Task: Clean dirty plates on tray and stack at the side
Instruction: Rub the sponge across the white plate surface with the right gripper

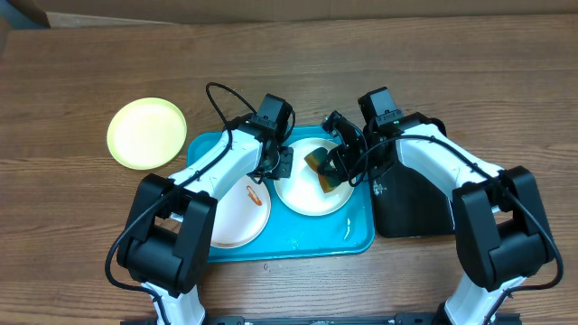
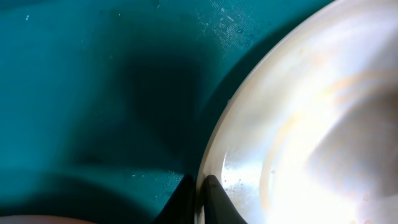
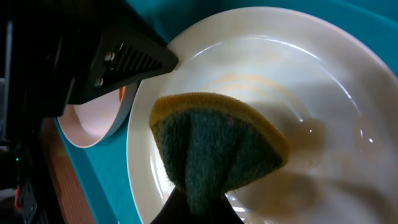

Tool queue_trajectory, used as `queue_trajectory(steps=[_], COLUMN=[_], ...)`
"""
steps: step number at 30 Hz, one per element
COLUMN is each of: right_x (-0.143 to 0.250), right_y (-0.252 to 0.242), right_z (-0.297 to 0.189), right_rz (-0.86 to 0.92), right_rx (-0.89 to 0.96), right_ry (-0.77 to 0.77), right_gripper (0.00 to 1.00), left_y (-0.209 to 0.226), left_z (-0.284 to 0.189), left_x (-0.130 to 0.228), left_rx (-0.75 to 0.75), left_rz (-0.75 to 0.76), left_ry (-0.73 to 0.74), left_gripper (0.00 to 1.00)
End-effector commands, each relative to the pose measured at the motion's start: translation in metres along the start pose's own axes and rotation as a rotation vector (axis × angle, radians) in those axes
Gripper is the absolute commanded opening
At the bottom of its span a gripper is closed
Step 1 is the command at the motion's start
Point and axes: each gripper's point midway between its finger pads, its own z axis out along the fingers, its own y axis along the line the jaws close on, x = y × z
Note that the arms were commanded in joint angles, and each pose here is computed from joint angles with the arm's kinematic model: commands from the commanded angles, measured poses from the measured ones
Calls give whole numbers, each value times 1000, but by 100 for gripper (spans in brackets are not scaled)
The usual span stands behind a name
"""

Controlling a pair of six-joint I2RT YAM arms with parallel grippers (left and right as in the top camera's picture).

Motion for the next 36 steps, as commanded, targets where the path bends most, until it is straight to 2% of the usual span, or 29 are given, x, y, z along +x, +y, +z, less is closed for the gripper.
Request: queue_trajectory(steps=[1, 10, 20, 23, 29, 36], right_x=[1, 29, -5, -20, -52, -66], right_y=[2, -33, -56, -51, -12, 8], right_z=[-3, 8, 1, 0, -11, -42], right_rz=[-44, -49, -135, -141, -161, -137], right_rx=[35, 183, 307, 282, 108, 99], right_ry=[5, 45, -79, -132, -199, -184], right_gripper=[4, 4, 4, 4, 4, 4], left_y=[-1, 0, 0, 0, -1, 0], left_z=[5, 5, 5, 5, 5, 5], left_x=[6, 6, 6, 6, 6, 7], left_rx=[6, 5, 5, 5, 5, 4], left_rz=[9, 9, 9, 9, 9, 9], left_ry=[21, 21, 21, 20, 21, 25], left_gripper=[8, 8, 8, 8, 8, 8])
